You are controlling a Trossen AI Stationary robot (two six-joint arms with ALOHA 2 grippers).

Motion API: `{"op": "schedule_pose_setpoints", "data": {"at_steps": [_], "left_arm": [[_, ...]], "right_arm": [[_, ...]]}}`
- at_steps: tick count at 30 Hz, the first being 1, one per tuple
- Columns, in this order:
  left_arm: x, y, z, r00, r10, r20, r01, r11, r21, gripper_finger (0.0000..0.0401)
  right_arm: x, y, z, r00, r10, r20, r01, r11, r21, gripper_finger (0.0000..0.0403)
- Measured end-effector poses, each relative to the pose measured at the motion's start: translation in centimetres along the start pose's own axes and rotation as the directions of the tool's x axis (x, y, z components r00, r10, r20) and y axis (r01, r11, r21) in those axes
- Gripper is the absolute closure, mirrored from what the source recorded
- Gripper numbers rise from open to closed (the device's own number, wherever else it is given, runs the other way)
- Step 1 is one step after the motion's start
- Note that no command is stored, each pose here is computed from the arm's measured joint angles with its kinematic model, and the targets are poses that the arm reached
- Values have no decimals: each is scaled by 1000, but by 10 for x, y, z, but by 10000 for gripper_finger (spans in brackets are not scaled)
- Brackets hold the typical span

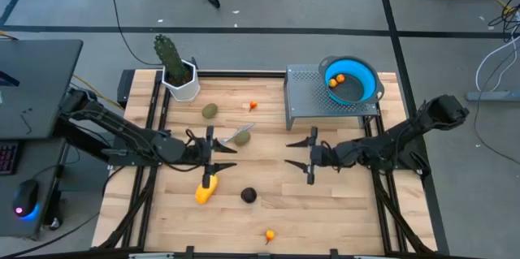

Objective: Pick & Place Fruit
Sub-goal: Put the plum into the blue strainer bowl on the shelf

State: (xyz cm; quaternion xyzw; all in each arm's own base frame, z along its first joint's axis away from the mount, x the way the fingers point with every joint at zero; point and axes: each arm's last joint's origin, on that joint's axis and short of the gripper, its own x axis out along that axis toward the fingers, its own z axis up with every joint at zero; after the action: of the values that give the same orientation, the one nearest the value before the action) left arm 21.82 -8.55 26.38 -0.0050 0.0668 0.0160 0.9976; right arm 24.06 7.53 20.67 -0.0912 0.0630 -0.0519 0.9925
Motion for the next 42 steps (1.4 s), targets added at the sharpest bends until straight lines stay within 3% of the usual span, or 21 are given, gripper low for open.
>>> {"op": "schedule_pose_setpoints", "data": {"at_steps": [6,14,18,21,24,26,32,36,42], "left_arm": [[10,-7,-3,999,2,-36,0,998,56,218],[47,-14,7,987,135,-86,-116,974,193,218],[53,-18,0,978,63,-197,-30,986,166,218],[53,-21,-3,975,-19,-223,36,997,75,218],[55,-30,-20,937,-122,-329,112,992,-49,218],[55,-40,-35,903,-139,-406,124,990,-63,218],[64,-57,-77,845,-39,-533,69,997,36,218],[72,-63,-99,813,-53,-580,80,997,21,218],[79,-67,-106,822,-78,-564,85,996,-14,218]], "right_arm": [[6,-12,0,1000,11,16,-10,997,-70,169],[11,-28,-1,999,-46,15,48,993,-110,169],[12,-30,-2,999,-53,13,54,993,-105,169],[11,-28,-1,999,-44,15,45,994,-97,169],[10,-24,-1,1000,-28,11,29,997,-67,169],[9,-21,-1,1000,-16,13,17,999,-44,169],[6,-11,1,999,26,21,-27,999,39,169],[2,-2,0,998,68,8,-68,995,74,169],[-5,13,-4,990,136,-42,-129,982,134,169]]}}
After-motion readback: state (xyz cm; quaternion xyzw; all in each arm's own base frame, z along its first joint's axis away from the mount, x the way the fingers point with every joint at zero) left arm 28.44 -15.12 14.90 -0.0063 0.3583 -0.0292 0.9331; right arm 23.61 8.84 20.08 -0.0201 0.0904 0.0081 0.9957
